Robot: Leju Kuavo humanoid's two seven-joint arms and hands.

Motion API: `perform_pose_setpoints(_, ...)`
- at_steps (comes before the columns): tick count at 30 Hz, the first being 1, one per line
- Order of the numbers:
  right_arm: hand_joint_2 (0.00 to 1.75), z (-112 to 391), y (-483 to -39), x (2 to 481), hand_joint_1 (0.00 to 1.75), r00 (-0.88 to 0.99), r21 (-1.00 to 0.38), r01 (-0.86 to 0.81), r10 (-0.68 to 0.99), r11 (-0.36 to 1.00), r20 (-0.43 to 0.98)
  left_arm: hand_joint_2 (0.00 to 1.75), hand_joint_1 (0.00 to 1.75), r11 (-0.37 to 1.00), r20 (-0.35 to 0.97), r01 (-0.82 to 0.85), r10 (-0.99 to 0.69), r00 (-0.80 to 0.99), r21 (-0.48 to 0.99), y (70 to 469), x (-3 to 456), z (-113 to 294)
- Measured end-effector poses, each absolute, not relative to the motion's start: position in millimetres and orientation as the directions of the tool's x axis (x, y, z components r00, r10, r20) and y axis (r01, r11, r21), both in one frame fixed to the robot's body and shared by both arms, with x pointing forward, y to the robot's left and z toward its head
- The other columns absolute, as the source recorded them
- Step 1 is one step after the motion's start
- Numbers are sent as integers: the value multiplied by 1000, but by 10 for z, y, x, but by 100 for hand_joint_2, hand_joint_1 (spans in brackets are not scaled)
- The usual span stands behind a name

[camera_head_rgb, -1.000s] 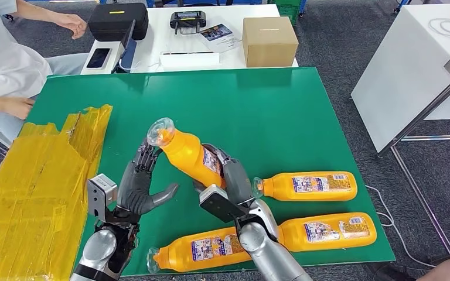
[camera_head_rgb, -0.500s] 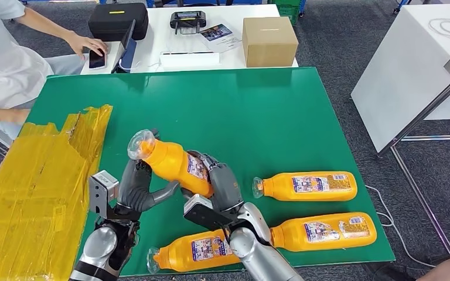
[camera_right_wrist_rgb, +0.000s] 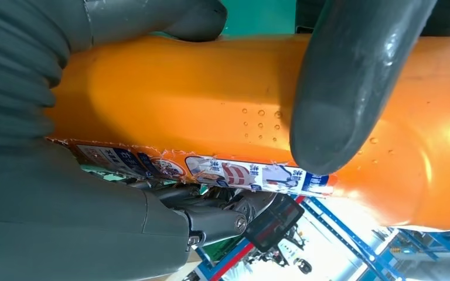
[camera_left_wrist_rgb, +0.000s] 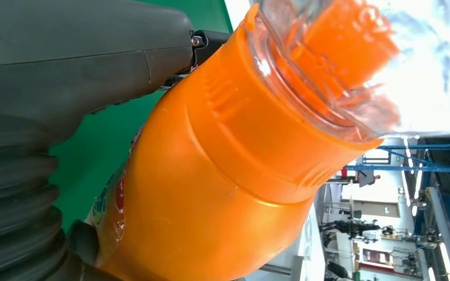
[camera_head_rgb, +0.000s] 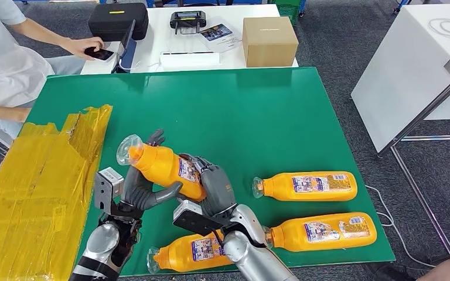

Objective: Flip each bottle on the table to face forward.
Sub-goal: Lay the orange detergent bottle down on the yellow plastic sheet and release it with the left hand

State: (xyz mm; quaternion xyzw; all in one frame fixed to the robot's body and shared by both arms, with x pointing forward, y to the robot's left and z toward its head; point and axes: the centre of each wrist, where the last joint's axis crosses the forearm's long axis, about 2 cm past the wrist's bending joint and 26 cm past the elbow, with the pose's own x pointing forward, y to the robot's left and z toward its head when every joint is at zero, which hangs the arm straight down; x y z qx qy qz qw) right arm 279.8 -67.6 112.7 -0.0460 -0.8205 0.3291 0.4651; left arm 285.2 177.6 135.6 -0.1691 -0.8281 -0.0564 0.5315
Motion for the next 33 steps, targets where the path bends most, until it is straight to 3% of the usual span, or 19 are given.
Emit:
perform_pose_setpoints(1, 175, 1129, -671, 2802, 175, -564, -585, -231, 383, 778, 732, 175, 174, 937, 898, 337, 225, -378, -92, 1776, 2852, 1354)
perform_pose_setpoints(17, 175, 1106, -622, 2796, 175, -563, -591, -246, 383, 768, 732, 175, 175, 943, 888, 292, 266, -374, -159, 1806, 2850, 1341)
perform_pose_setpoints(18, 175, 1106, -620, 2796, 167, -563, -591, -246, 383, 768, 732, 175, 175, 943, 888, 290, 268, -374, -162, 1807, 2849, 1339)
perform_pose_setpoints(21, 175, 1103, -616, 2795, 37, -563, -589, -243, 383, 771, 733, 175, 175, 944, 888, 285, 268, -374, -165, 1811, 2845, 1334)
perform_pose_setpoints(22, 175, 1102, -616, 2795, 0, -563, -588, -242, 382, 772, 733, 175, 175, 944, 888, 284, 268, -375, -166, 1811, 2845, 1333)
perform_pose_setpoints(31, 175, 1107, -619, 2791, 0, -570, -575, -228, 371, 786, 733, 175, 175, 951, 882, 260, 260, -392, -165, 1821, 2848, 1349)
perform_pose_setpoints(33, 175, 1163, -628, 2761, 0, -591, -536, -198, 336, 820, 733, 175, 175, 986, 872, 146, 138, -470, -77, 1888, 2862, 1406)
